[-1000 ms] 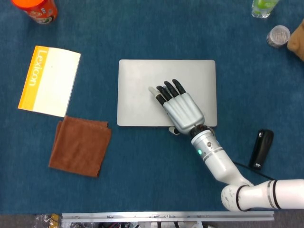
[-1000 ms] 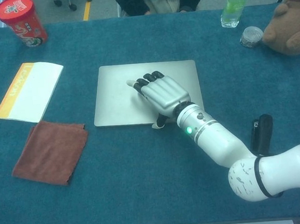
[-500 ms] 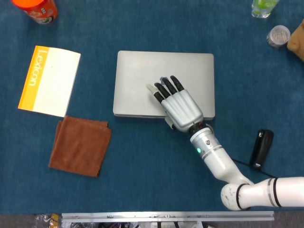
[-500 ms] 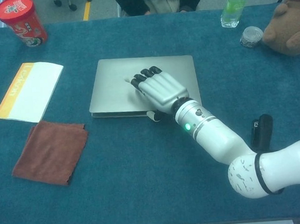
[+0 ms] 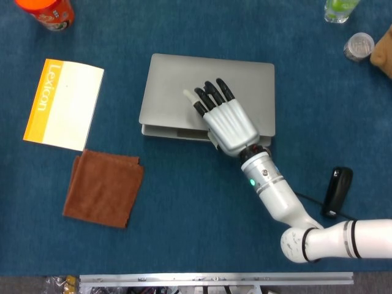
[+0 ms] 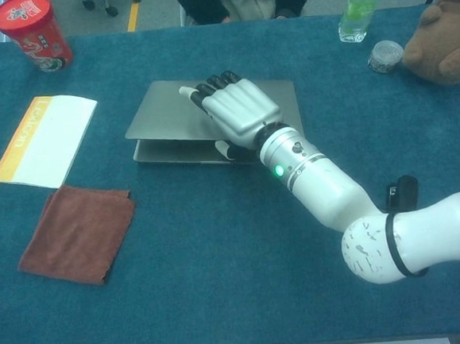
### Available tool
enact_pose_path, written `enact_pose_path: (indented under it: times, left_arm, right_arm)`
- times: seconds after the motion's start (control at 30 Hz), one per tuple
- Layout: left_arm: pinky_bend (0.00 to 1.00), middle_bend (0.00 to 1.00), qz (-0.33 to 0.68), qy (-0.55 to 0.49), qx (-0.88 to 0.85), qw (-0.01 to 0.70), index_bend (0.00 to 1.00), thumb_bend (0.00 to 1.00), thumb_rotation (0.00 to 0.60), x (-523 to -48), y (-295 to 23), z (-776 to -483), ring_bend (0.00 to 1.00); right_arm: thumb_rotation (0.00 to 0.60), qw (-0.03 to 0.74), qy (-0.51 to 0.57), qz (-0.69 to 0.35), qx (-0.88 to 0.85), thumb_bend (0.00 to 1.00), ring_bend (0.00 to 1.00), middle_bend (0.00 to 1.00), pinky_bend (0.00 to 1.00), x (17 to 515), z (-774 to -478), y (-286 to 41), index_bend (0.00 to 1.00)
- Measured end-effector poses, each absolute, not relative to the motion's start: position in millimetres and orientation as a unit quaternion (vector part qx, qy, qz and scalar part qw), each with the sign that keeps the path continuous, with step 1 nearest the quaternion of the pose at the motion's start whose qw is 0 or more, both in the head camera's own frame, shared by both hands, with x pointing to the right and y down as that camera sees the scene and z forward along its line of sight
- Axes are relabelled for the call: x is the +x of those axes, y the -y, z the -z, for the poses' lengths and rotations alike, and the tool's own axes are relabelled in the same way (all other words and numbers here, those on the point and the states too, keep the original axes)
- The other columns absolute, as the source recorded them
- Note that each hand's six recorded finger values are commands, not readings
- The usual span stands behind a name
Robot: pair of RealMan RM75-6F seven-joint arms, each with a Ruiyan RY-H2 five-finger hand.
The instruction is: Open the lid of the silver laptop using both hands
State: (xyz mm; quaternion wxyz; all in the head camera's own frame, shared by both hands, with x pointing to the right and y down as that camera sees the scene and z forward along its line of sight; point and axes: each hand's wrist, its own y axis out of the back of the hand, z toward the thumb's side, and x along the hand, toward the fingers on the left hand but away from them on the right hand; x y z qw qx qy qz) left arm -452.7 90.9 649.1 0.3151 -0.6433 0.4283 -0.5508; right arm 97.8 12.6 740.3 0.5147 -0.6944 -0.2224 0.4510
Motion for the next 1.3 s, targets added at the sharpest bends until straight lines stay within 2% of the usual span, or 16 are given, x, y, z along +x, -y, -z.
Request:
enact_pose_path:
  times: [0.17,0.33,0.37,0.47,0.53,1.3]
  left_arm:
    - [0.04,0.19,0.549,-0.375,-0.675,0.321,0.21,0.47,0.597,-439,-85,-658,0.09]
    - [0.05,0.19,0.54,-0.335,-0.701,0.324,0.21,0.47,0.529,-424,-81,-664,0.09]
    - [0.05,0.18,0.537,-0.325,-0.707,0.325,0.21,0.47,0.51,-420,-79,-666,0.09]
    - [0.04,0.15,0.529,-0.297,-0.724,0.33,0.21,0.47,0.393,-408,-76,-670,0.08]
    - [0.04,0.13,0.523,-0.278,-0.733,0.335,0.21,0.47,0.366,-401,-73,-672,0.06]
    - [0.03,0.06,0.458,-0.137,-0.803,0.356,0.11,0.47,0.339,-305,-44,-712,0.01]
  right_arm:
    - [0.6,0.523,0.228,-0.448,-0.688,0.36,0.0,0.13,0.06,93,-733,-5,0.05]
    - [0.6,0.528,0.233,-0.447,-0.683,0.36,0.0,0.13,0.06,91,-727,1,0.05]
    - [0.6,0.53,0.234,-0.447,-0.682,0.36,0.0,0.13,0.06,91,-725,2,0.05]
    - [0.6,0.531,0.237,-0.449,-0.679,0.36,0.0,0.13,0.06,90,-723,5,0.05]
    - [0.6,0.533,0.238,-0.449,-0.677,0.36,0.0,0.13,0.06,90,-721,6,0.05]
    - [0.6,0.54,0.251,-0.453,-0.663,0.36,0.0,0.13,0.06,90,-708,18,0.05]
